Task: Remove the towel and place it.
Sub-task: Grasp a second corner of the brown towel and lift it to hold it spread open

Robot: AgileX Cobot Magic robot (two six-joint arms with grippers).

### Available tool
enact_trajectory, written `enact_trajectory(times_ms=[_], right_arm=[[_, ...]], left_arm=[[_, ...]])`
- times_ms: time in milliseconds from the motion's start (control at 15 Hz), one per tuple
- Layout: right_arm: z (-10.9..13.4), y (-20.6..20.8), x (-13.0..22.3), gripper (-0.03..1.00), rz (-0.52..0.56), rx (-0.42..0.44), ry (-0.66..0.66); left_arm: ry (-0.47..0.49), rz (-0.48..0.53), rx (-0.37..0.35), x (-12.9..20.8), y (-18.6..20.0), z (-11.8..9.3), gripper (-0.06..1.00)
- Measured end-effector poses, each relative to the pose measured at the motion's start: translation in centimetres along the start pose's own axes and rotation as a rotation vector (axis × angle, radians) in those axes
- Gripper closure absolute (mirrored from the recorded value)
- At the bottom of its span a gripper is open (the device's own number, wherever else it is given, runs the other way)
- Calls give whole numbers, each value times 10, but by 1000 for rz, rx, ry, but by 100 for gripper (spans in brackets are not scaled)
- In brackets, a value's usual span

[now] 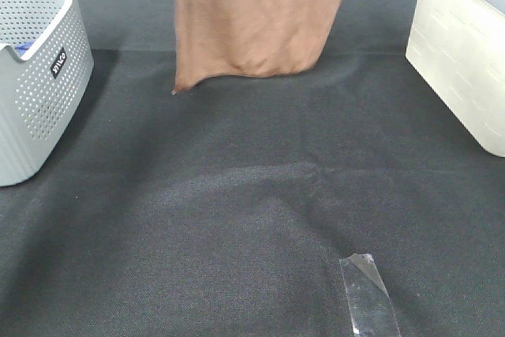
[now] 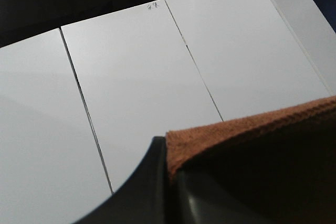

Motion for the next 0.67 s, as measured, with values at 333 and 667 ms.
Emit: enact_trajectory(times_ms=[333,667], right_arm=[[5,-7,12,96,10,-14,-60],[5,-8,23,96,35,-20,-92]], left_arm=[[80,19,-25,29,-2,11,94],[100,41,0,34,-2,9,94]])
Point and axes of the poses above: a point on each arm's last joint axis where the gripper is mounted, y pointing back along that axis away from the gripper, z along the wrist's bending axis when the last joint is at zero, x = y × z, the point moved 9 cm from there along -y, pointing out along that axis toward the gripper, and after that the axes turned 14 degrees about -y, right-handed, at the moved point
